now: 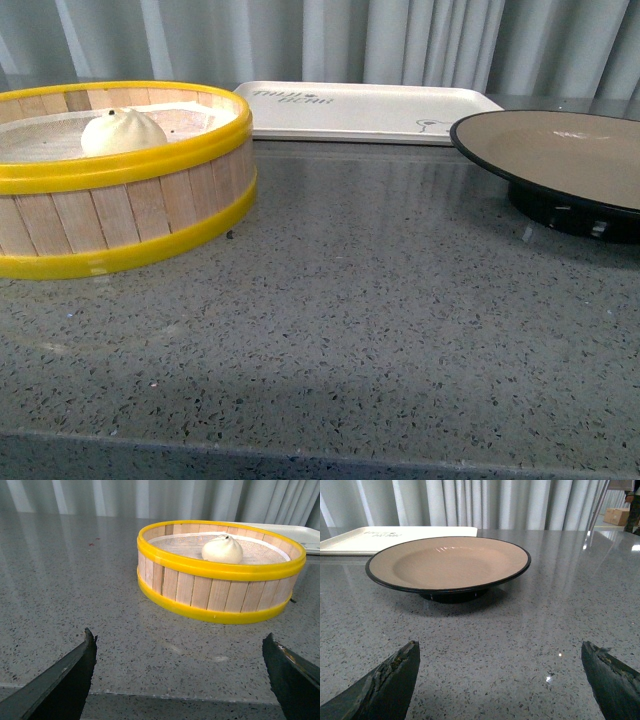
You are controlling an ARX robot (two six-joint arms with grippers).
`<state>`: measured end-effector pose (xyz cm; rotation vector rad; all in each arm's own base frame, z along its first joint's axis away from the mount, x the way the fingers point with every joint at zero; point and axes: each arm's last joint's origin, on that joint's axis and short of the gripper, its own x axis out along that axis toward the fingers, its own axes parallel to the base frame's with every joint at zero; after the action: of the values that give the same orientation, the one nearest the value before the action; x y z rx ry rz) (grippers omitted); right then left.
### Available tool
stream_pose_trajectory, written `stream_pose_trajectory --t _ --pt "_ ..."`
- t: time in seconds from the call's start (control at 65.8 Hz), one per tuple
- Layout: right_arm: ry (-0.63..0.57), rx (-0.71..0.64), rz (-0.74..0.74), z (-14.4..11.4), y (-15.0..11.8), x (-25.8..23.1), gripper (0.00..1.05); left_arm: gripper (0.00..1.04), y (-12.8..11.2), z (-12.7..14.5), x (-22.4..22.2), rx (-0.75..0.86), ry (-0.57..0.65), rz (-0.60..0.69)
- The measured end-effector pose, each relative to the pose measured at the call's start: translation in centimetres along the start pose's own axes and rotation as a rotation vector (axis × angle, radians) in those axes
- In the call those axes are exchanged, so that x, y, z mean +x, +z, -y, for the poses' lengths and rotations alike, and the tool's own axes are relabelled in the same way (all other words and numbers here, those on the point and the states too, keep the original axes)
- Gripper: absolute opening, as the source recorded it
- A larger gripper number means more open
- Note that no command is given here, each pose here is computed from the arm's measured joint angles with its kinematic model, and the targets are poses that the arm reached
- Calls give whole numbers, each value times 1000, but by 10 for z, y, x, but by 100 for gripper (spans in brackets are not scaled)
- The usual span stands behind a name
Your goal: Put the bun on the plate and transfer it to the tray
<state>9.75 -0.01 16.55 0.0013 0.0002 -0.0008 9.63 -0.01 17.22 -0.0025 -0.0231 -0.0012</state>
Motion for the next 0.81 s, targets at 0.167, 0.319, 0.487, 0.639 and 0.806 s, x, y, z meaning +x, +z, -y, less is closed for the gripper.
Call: stream_pose_trajectory --t 0.167,0.319,0.487,0.639,0.806 --pt "0 0 0 0 0 0 96 98 0 0 0 0 0 0" --pt "0 0 0 0 0 0 96 98 0 0 0 0 0 0" --pt "0 0 0 0 0 0 96 98 0 0 0 0 0 0" --pt "0 0 0 0 0 0 96 98 0 0 0 0 0 0" --pt "0 0 0 0 0 0 96 98 0 0 0 0 0 0"
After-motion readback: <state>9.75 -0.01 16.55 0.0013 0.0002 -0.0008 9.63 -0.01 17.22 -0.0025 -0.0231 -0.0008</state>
